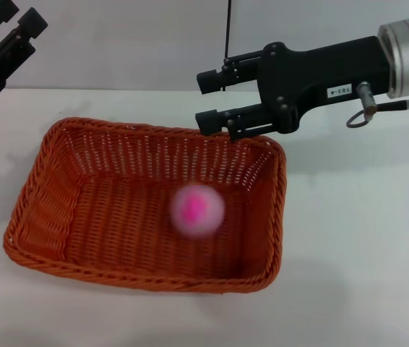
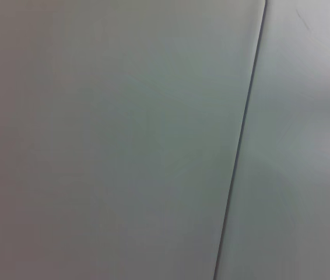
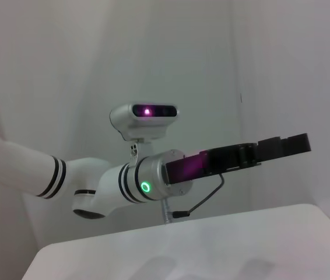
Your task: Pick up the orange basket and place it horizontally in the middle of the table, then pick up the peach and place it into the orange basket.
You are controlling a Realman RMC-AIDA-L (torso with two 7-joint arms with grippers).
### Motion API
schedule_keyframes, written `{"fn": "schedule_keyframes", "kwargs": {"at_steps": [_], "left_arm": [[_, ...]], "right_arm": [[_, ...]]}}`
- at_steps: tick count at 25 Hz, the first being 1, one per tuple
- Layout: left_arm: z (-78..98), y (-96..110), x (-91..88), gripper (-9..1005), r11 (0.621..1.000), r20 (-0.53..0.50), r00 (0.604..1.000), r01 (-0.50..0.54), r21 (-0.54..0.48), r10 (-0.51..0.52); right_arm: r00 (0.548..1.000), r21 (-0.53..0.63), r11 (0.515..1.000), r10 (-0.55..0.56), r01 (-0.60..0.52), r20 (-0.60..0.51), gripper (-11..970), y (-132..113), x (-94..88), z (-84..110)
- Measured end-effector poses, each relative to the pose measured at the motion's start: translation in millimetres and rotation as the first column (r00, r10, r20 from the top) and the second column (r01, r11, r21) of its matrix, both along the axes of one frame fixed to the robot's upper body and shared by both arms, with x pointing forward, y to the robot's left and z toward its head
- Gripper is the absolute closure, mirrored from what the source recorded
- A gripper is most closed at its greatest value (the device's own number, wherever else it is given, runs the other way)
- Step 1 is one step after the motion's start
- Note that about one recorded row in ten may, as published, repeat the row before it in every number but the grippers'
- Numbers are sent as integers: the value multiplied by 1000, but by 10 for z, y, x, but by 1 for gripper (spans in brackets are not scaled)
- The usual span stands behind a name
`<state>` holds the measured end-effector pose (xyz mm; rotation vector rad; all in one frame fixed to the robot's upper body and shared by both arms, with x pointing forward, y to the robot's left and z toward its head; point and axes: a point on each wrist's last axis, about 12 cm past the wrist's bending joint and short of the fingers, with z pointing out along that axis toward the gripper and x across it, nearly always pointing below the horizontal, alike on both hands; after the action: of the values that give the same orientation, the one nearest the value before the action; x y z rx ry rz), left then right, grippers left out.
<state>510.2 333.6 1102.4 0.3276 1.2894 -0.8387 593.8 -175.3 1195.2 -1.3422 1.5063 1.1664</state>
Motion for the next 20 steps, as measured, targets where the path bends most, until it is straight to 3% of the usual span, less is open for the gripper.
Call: {"fn": "schedule_keyframes", "kwargs": {"at_steps": [3,7,12,13,15,17,18,19,20], "left_arm": [[-3,-3,-8,299,1000,0,1000,3,-3,-3],[-10,-10,-21,299,1000,-4,1000,10,-8,-10],[-14,-16,-26,299,1000,-5,1000,13,-7,-13],[-25,-20,-35,299,1000,-6,1000,12,-8,-12],[-34,-21,-45,299,1000,-9,1000,11,-15,-11],[-34,-21,-45,299,1000,-9,1000,11,-15,-11],[-46,1,-71,299,1000,-2,1000,-5,-24,5],[-46,1,-71,299,1000,-2,1000,-5,-24,5],[-53,16,-87,299,999,5,1000,-21,-30,21]], "right_arm": [[1000,10,1000,-11,11,-9,319,-50,-19,-28],[999,23,999,-31,32,-16,319,-132,-44,-55],[992,147,981,-129,129,-8,319,-459,-159,-132],[981,213,958,-195,194,-16,319,-643,-242,-190],[971,246,940,-236,235,-28,319,-751,-294,-224],[946,305,897,-320,320,-51,319,-969,-397,-290],[910,357,842,-410,405,-64,319,-1194,-514,-368],[910,357,842,-410,405,-64,319,-1194,-514,-368],[889,381,811,-452,443,-71,319,-1298,-568,-405]]}}
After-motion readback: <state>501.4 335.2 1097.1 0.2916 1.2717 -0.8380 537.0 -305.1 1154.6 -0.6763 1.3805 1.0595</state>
